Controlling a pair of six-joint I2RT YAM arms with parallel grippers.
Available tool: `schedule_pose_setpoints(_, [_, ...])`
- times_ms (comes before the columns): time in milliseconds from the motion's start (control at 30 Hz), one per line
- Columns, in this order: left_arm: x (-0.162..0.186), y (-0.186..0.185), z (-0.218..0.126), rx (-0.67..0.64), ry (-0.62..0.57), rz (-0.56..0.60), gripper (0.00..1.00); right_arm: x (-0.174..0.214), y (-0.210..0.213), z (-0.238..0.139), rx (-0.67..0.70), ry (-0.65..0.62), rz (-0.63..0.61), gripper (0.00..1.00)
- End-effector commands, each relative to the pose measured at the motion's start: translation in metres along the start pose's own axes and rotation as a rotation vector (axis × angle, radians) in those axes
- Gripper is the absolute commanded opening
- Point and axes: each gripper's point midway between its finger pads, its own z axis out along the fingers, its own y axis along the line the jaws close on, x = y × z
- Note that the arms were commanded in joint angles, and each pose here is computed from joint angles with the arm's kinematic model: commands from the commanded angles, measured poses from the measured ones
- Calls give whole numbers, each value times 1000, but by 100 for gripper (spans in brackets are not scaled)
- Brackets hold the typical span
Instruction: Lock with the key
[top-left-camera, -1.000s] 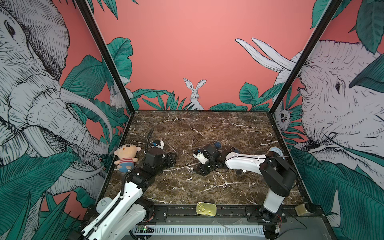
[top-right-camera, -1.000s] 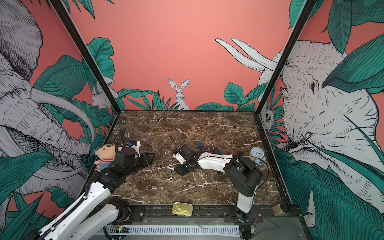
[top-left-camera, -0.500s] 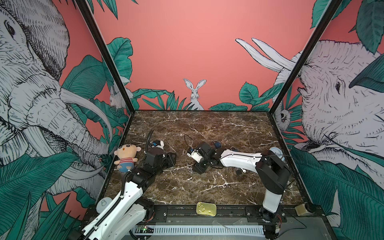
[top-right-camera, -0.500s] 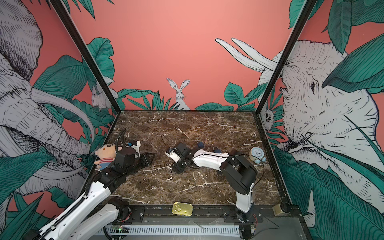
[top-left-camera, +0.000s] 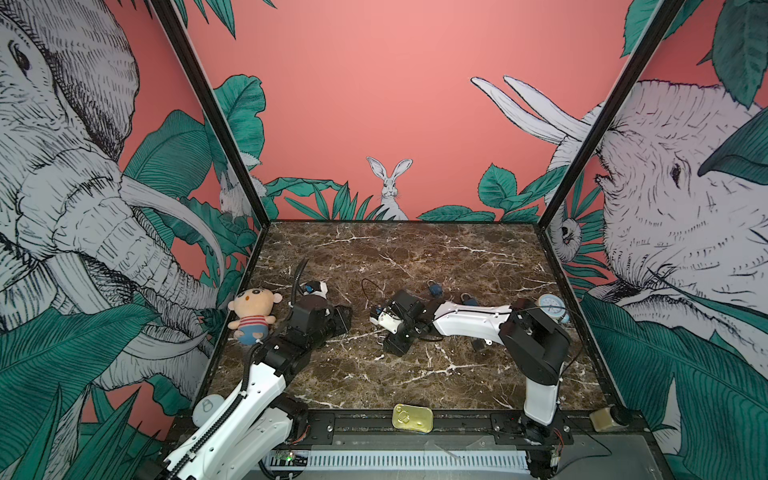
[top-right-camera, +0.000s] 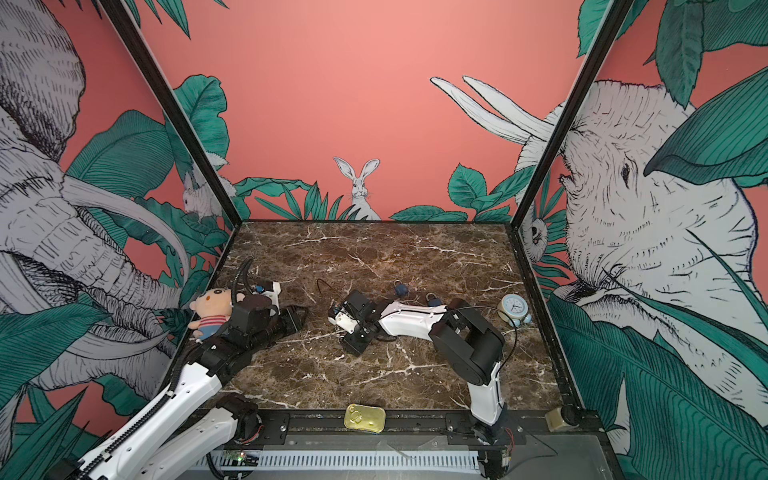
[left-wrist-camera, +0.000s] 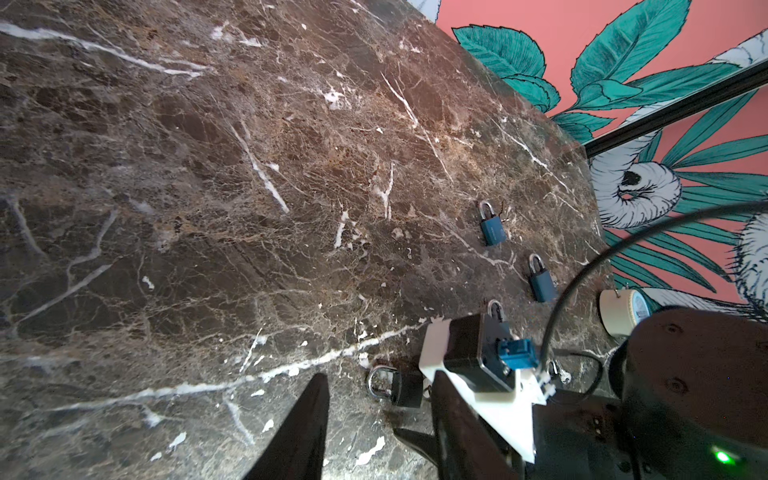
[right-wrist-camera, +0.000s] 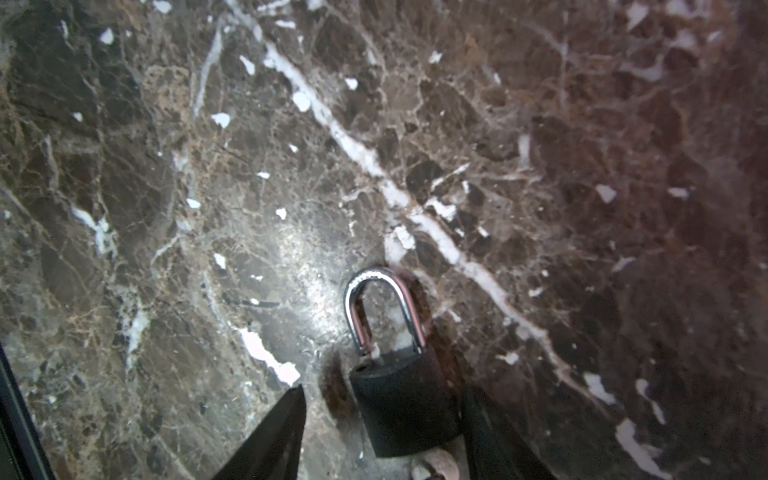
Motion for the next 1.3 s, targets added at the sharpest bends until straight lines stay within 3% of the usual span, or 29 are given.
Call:
schedule_pose_setpoints(0, [-1,4,-2,-15,-8,-3,43,10,15,-4,-19,32,-21,60])
schedule_pose_setpoints(433, [-1,4,-6,-12,-15,-3,43,4,-4,-2,181,34,-51,47])
schedule_pose_setpoints(1267, [-2,5,-7,-17,-20,3,44,9,-6,18,230,98,-104,40])
